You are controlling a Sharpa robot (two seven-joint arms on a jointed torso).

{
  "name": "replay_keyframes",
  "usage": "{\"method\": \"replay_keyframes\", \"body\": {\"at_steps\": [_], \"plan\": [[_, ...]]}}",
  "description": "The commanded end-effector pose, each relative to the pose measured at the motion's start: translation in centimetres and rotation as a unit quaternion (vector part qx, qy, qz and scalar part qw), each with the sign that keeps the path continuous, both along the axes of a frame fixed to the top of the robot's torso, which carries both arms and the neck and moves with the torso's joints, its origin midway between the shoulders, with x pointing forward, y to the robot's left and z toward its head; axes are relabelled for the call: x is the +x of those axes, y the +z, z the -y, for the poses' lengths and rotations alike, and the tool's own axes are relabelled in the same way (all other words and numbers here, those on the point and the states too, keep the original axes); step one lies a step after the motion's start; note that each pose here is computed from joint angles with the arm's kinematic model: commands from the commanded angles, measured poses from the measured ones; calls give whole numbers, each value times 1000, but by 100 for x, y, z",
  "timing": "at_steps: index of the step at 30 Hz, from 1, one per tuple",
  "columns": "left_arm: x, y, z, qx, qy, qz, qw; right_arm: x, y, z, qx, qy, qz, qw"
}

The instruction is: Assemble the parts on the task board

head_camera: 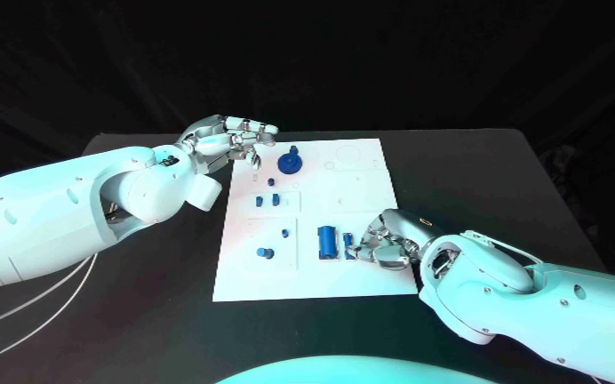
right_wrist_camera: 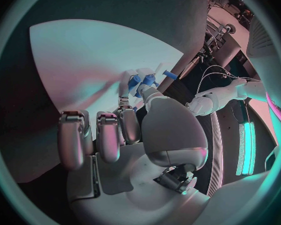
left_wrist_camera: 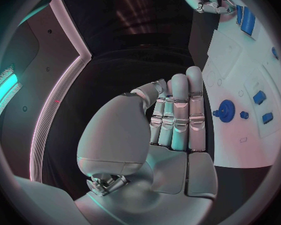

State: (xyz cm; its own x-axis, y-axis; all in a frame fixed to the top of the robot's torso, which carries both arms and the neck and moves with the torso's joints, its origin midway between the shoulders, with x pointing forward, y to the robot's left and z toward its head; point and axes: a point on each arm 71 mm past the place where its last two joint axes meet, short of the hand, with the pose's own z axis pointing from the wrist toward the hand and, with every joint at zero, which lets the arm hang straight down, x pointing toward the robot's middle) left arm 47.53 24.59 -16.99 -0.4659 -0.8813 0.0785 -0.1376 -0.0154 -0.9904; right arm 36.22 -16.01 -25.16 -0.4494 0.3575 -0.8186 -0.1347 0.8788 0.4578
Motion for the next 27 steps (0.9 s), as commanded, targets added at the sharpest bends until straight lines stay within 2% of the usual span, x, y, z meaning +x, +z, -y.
{"method": "replay_keyframes", "body": {"at_steps": [1,11,27], "plan": [[-8,10,20,-5,-10,1,1000,-21,33,-5,-8,14,21,1000],[-6,9,18,-5,-10,1,1000,-51,13,-4,-13,23,17,999],[-10,7,15,-4,-12,-1,1000,43,-94,9,-28,16,13,999]]}}
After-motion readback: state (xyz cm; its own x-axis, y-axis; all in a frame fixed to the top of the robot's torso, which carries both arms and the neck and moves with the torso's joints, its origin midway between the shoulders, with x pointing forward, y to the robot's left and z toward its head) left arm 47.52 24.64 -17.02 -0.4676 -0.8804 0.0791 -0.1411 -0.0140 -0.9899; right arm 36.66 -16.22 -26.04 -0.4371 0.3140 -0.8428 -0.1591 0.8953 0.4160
